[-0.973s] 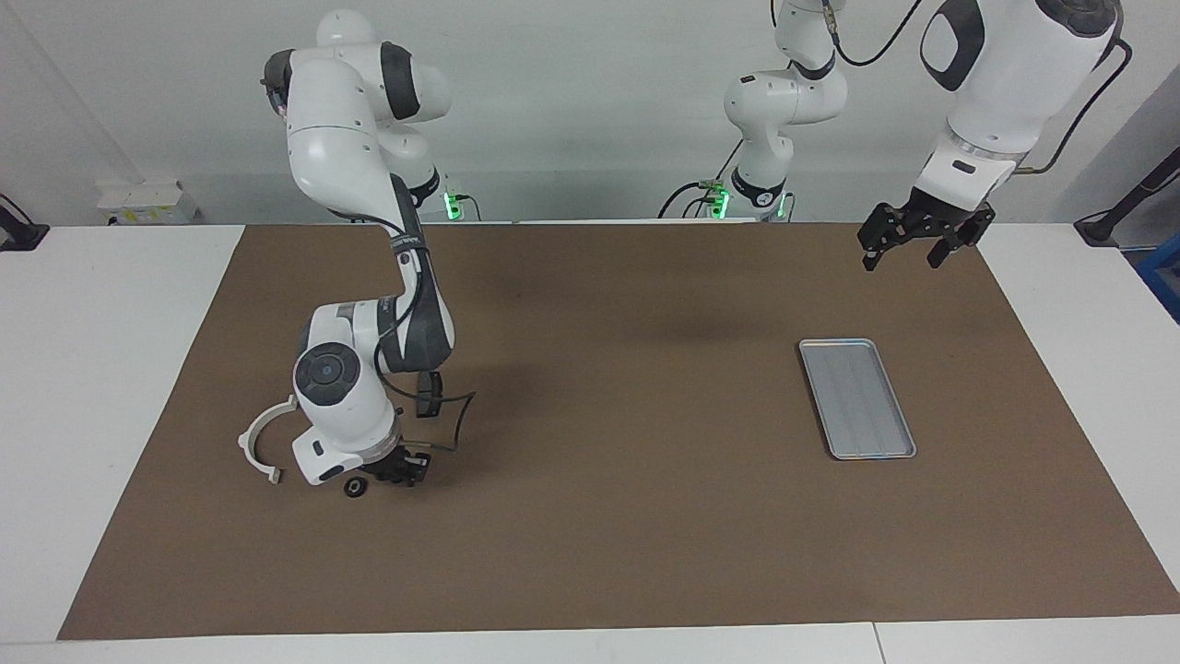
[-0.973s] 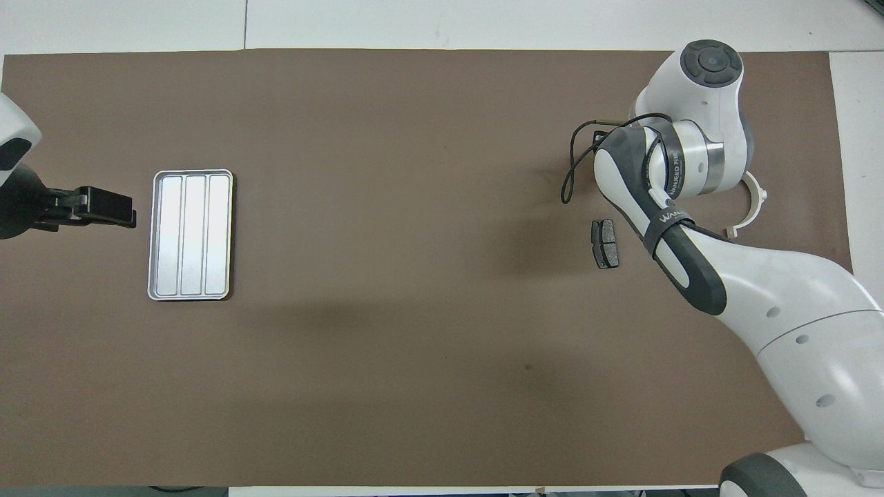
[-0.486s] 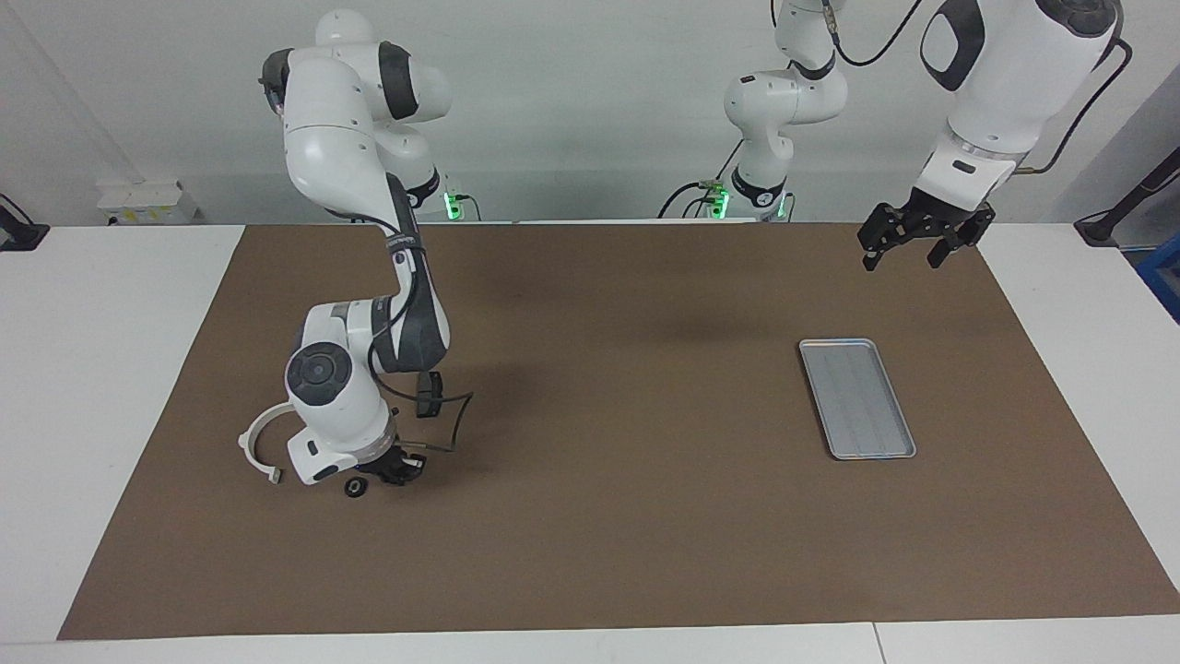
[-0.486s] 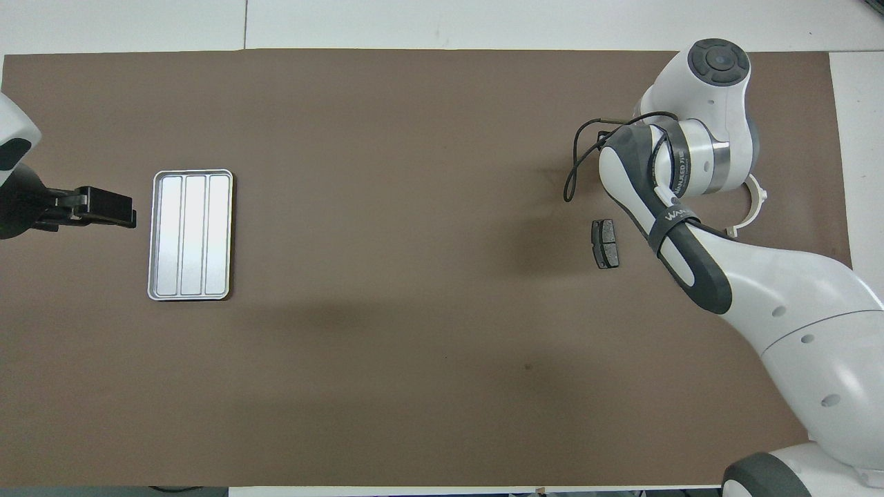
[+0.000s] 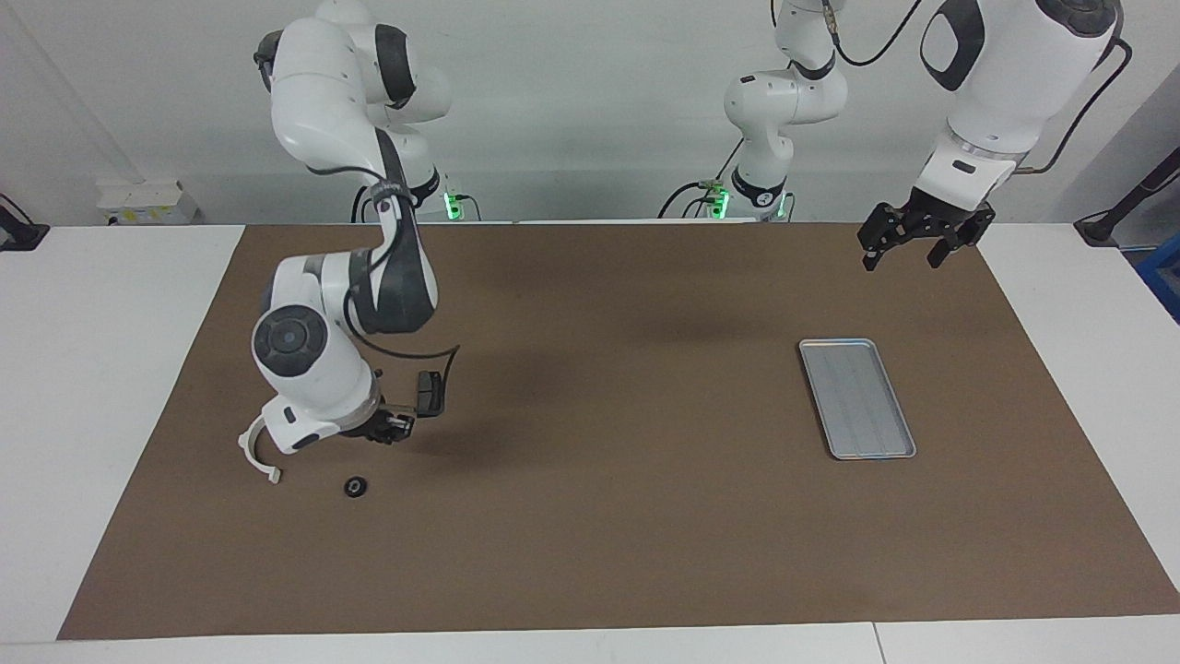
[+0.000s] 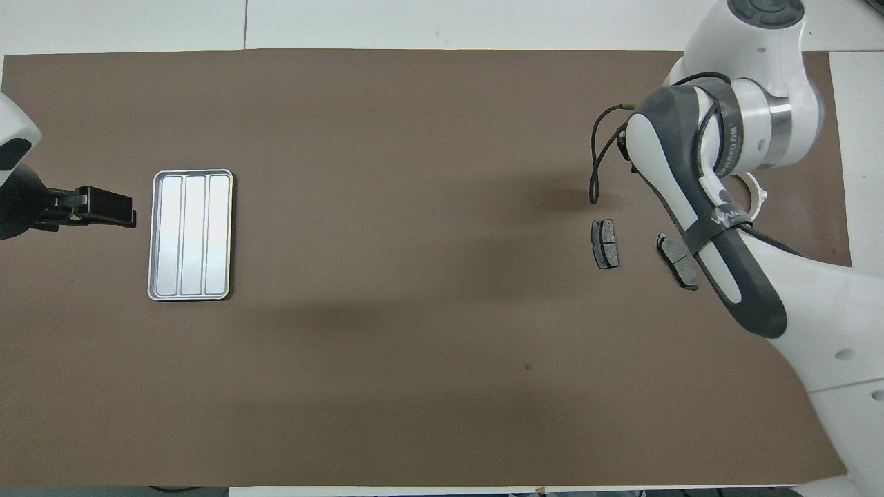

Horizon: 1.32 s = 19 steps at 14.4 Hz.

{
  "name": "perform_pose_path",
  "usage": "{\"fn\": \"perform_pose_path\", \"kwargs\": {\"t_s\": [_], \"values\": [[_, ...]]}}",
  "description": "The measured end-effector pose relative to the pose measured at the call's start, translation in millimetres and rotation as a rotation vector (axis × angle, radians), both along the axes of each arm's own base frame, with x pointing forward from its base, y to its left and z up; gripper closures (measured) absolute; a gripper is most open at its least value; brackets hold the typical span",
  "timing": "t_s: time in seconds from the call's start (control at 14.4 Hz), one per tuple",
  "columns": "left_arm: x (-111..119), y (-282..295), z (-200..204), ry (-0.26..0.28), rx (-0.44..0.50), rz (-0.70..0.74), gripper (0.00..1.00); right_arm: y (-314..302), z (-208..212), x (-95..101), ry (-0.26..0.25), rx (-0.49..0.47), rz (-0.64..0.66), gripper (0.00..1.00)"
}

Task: Pick bearing gear from pile to tray
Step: 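Lift the bearing and carry it toward the table center, then lower the bearing at the table center and open the right gripper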

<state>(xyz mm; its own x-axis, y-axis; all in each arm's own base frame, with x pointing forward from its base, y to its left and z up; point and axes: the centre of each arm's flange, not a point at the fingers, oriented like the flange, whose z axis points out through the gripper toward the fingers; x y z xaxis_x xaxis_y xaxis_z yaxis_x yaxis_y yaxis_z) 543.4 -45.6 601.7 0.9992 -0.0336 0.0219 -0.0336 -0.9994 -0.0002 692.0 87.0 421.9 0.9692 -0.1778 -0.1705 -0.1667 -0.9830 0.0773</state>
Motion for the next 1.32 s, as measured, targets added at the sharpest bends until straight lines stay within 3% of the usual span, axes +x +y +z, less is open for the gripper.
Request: {"fn": "perform_pose_path", "kwargs": {"t_s": [0.28, 0.56, 0.76, 0.97, 1.18, 1.32], "values": [[0, 0, 0, 0.0, 0.0, 0.0, 0.0, 112, 108, -56.7, -0.015, 0.047, -0.058, 0.76], [0, 0, 0, 0.0, 0.0, 0.0, 0.0, 269, 126, -117.7, -0.104, 0.068, -0.319, 0.76], [0, 0, 0, 0.0, 0.0, 0.0, 0.0, 340, 85, -140.4, -0.126, 0.093, -0.427, 0.76], [0, 0, 0, 0.0, 0.0, 0.0, 0.0, 363, 10, -137.6, -0.145, 0.072, -0.451, 0.76], [0, 0, 0, 0.0, 0.0, 0.0, 0.0, 391, -68, -138.5, -0.199, 0.037, -0.466, 0.76], [0, 0, 0, 0.0, 0.0, 0.0, 0.0, 397, -101, -135.9, -0.204, 0.04, -0.466, 0.76]]}}
